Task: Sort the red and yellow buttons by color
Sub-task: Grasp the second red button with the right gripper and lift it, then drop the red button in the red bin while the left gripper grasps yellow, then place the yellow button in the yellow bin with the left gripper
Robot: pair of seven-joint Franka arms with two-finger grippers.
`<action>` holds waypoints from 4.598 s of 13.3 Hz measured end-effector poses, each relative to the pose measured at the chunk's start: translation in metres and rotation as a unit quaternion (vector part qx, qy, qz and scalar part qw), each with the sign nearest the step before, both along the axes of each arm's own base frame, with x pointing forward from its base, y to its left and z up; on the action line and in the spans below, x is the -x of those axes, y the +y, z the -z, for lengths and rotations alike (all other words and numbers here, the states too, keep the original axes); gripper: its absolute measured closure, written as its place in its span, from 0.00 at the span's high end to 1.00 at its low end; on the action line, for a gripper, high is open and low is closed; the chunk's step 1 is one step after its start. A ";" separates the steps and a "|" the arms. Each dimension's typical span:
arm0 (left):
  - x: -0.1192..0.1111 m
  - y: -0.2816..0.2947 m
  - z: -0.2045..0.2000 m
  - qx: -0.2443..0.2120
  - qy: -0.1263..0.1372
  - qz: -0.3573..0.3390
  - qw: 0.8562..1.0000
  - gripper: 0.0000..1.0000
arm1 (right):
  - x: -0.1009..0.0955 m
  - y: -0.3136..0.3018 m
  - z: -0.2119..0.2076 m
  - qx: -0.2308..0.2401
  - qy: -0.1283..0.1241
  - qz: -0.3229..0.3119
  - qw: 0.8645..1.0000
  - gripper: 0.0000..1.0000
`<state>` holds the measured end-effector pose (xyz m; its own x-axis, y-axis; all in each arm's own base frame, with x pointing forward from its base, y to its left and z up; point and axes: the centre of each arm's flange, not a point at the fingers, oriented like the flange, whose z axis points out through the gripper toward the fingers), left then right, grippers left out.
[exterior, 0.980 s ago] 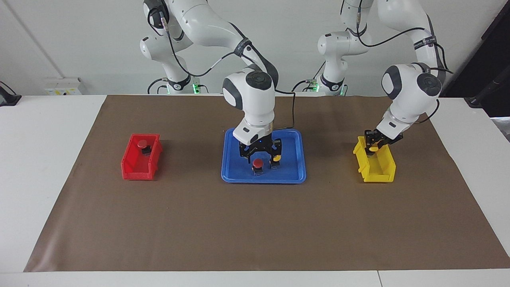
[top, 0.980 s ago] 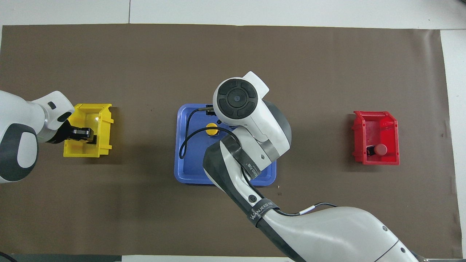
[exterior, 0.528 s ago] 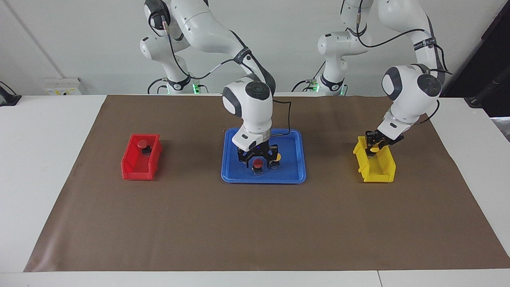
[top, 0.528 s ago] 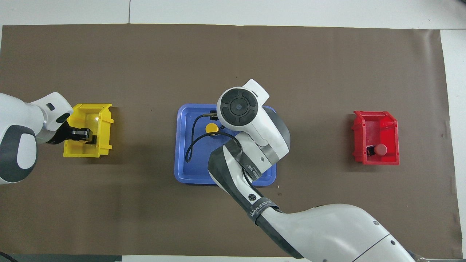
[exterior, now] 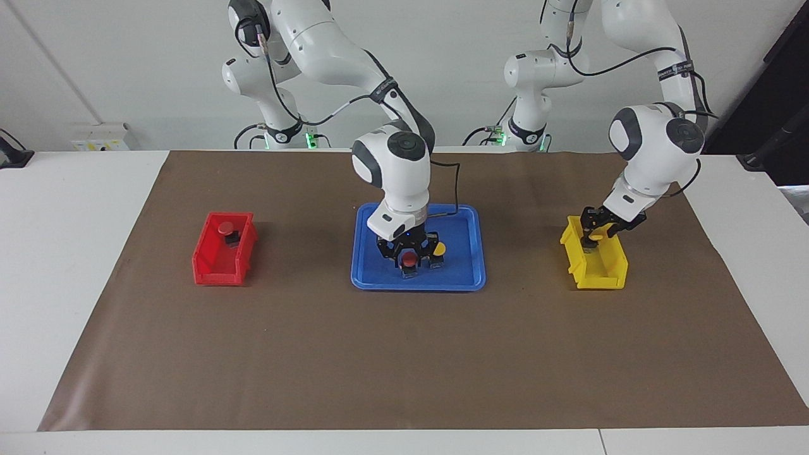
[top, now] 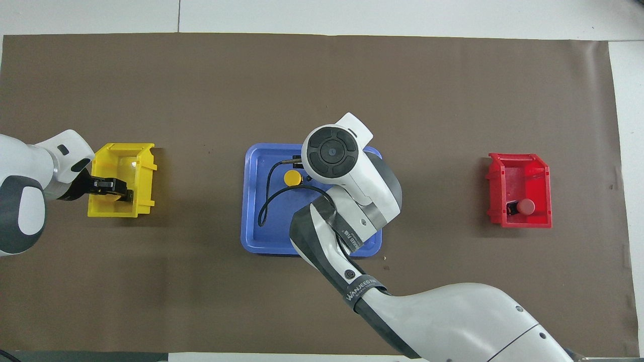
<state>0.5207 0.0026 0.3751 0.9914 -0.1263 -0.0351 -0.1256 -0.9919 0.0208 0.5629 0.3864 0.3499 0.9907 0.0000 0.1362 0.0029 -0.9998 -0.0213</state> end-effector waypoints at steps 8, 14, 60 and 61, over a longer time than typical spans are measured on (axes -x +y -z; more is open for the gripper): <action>-0.025 -0.058 -0.129 -0.001 -0.007 -0.064 0.998 0.98 | -0.049 -0.139 -0.129 0.038 0.028 -0.020 0.999 0.41; 0.045 -0.323 -0.078 0.016 -0.030 -0.095 0.995 1.00 | -0.024 -0.403 -0.167 0.031 0.067 -0.087 0.993 0.41; -0.039 -0.017 -0.027 -0.005 -0.031 -0.025 0.999 0.38 | 0.043 -0.428 -0.279 0.018 0.098 -0.001 0.995 1.00; -0.038 -0.017 -0.022 -0.005 -0.032 -0.025 0.999 0.38 | 0.042 -0.429 -0.278 0.018 0.098 -0.001 0.995 1.00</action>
<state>0.5590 -0.0140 0.3974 0.9967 -0.0767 0.0279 -0.0768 -0.9970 0.0045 0.5204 -0.0422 0.6283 0.9982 0.0031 -0.0604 0.0039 -0.9999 0.0132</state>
